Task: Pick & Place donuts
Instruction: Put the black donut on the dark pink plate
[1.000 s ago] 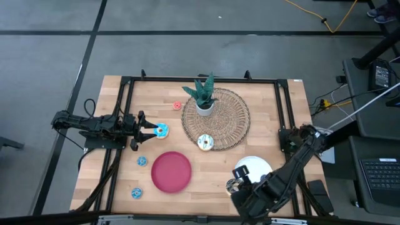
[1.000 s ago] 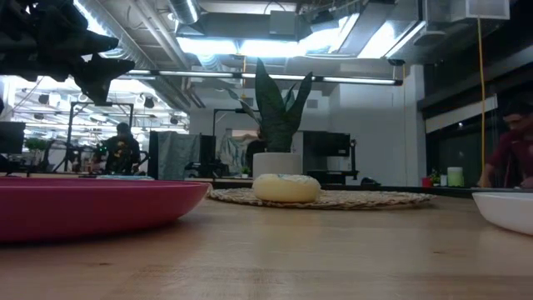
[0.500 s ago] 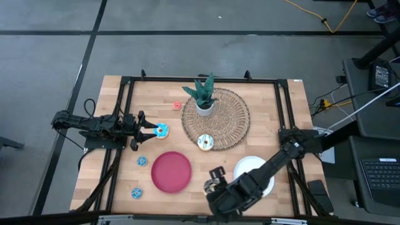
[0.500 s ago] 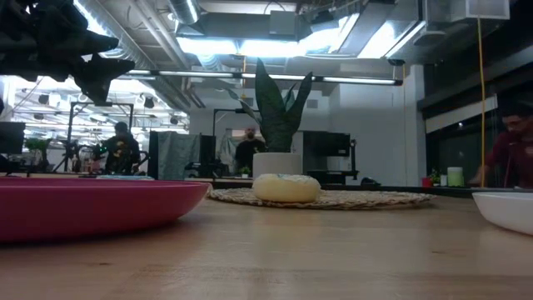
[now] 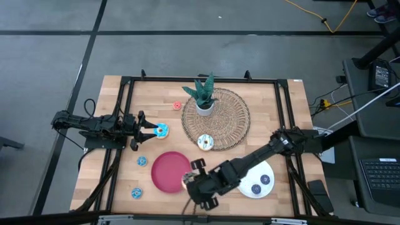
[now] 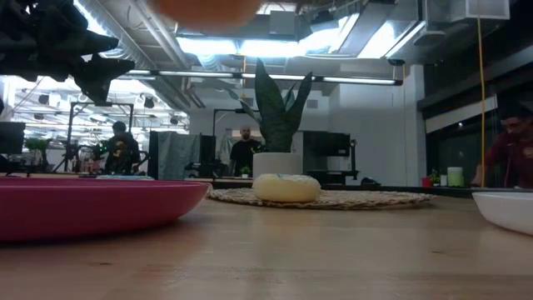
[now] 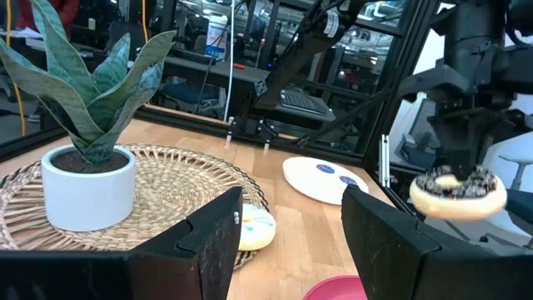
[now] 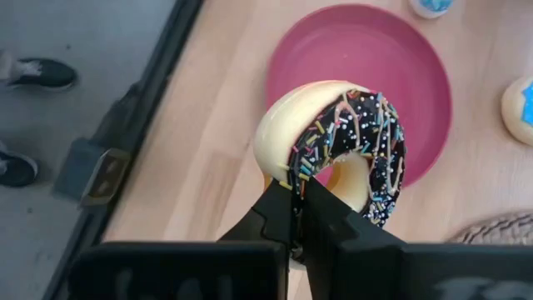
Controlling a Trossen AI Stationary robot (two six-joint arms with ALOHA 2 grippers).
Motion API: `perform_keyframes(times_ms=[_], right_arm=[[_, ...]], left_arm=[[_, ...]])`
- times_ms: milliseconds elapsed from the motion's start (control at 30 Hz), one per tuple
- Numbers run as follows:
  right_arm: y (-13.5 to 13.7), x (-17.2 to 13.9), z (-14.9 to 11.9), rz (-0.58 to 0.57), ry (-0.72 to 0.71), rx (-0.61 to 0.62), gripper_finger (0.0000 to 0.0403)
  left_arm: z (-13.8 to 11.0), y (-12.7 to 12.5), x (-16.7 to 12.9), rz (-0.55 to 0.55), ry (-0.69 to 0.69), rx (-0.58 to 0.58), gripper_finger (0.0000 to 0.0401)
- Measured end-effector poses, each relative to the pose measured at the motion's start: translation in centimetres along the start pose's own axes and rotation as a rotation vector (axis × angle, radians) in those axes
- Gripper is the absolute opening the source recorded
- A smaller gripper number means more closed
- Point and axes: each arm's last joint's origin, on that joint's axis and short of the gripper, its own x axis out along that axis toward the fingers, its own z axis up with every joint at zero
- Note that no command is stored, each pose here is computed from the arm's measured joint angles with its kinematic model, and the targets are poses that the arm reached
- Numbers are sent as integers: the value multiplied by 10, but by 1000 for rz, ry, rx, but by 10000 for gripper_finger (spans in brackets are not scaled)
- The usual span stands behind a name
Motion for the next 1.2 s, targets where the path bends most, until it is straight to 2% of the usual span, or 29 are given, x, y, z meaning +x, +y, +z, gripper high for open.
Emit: perform_keyframes(times_ms=[200,500,867,1067,1200], right_arm=[[-25,31,5,-29,-22,51,16],[-50,77,4,-53,-15,50,16],[-53,123,-7,-61,37,-17,16],[-53,137,-13,-67,64,-67,17],[-52,140,-14,-67,67,-72,41]], left_arm=[[0,0,0,0,0,0,198],[0,0,0,-1,0,0,198],[0,0,0,-1,0,0,198],[0,0,0,0,0,0,198],[0,0,0,0,0,0,198]])
